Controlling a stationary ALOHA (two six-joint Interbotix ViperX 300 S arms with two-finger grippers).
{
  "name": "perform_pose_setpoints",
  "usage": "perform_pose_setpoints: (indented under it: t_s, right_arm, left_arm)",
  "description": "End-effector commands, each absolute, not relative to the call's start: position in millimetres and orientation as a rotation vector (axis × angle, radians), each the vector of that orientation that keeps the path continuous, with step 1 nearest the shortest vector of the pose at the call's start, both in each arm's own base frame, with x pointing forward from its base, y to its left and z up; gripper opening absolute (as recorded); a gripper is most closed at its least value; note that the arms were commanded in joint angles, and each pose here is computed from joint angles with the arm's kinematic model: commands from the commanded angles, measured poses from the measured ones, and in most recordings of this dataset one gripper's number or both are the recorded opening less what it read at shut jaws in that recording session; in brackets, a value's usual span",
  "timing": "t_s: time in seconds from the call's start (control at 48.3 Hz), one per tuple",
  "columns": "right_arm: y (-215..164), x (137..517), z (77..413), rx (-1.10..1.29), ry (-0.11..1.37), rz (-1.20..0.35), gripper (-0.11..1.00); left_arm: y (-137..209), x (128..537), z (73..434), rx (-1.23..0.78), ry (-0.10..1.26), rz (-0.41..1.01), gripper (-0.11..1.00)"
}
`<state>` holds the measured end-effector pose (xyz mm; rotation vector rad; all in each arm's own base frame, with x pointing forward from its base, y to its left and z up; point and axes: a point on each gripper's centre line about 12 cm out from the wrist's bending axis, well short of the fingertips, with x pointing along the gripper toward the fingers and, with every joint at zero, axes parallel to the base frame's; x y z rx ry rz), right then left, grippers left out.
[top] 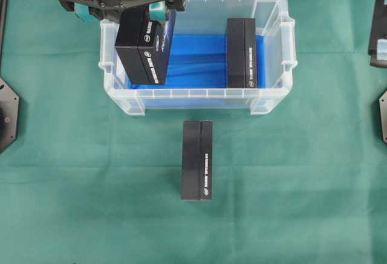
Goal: Take the box out of the case with the left arm.
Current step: 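Lift the left box up out of the case, then carry the held box forward-left over the case's front edge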
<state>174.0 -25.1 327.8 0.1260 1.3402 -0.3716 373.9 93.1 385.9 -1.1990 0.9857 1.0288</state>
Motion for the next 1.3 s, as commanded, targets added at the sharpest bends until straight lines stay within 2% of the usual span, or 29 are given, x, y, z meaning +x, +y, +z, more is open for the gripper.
perform_pose_setpoints:
  t_s: [0.0, 1.284]
  right_arm:
    - [-25.7, 174.5, 331.1, 0.129, 1.327, -0.376, 0.02]
    - [-25.7, 174.6, 331.1, 0.128, 1.326, -0.375, 0.02]
  left_arm:
    - [92.2, 365.8, 411.6, -1.211, 0.918, 0.988, 0.61]
    - [92.3, 364.1, 410.8, -1.21, 0.928, 0.997, 0.61]
